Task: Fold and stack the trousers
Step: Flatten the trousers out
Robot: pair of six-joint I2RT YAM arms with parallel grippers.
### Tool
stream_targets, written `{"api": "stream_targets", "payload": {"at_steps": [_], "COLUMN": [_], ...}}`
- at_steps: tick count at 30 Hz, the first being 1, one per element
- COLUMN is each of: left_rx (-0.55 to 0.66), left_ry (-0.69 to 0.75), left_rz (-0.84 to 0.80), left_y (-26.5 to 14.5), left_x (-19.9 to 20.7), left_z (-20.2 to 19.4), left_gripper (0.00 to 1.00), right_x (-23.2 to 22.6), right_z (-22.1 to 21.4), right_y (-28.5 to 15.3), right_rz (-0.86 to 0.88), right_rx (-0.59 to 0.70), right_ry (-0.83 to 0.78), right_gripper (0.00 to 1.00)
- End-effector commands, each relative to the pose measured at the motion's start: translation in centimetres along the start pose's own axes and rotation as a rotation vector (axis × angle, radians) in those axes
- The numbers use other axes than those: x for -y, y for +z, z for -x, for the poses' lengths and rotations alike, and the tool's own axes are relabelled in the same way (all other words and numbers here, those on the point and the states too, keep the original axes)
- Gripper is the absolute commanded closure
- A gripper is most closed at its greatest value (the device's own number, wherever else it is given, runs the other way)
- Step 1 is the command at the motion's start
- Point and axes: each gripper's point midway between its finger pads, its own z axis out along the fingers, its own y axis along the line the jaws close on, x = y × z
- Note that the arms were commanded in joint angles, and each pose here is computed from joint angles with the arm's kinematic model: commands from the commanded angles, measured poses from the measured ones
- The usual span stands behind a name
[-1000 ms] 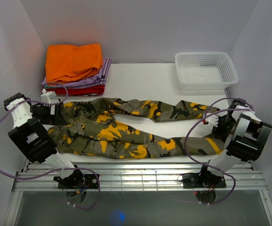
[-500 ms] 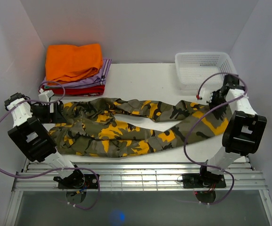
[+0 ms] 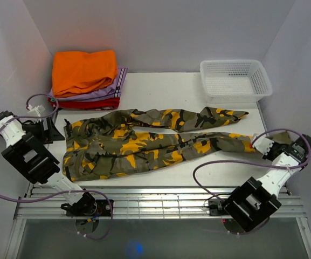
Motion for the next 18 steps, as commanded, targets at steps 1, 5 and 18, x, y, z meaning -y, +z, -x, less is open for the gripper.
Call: {"api": "stream_targets", "payload": {"at_steps": [1,5,18], "left_rx": [0.024,-0.026,-0.213], "left_ry": [-0.015,-0.009,-0.094], "left_rz": [-0.054,-0.064,-0.188], "left_y": [-1.7,-2.4,1.2], "left_x": [0.5,0.2,2.7], "left_z": [-0.9,-3.5,-12.7], "left_gripper": [0.1,0.06,0.05], "right_x": [-5.2,-7.4,-6.6], "right_z": [-1.7,-6.3,-10.4], "right_y": [1.5,1.1,0.4], "right_rz": [0.094,0.118,0.125], "right_rx": [0.027,-0.037,-0.066], "right_ry": [-0.151,-0.118,-0.214], "right_gripper": [0.92,0.92,0.92]}}
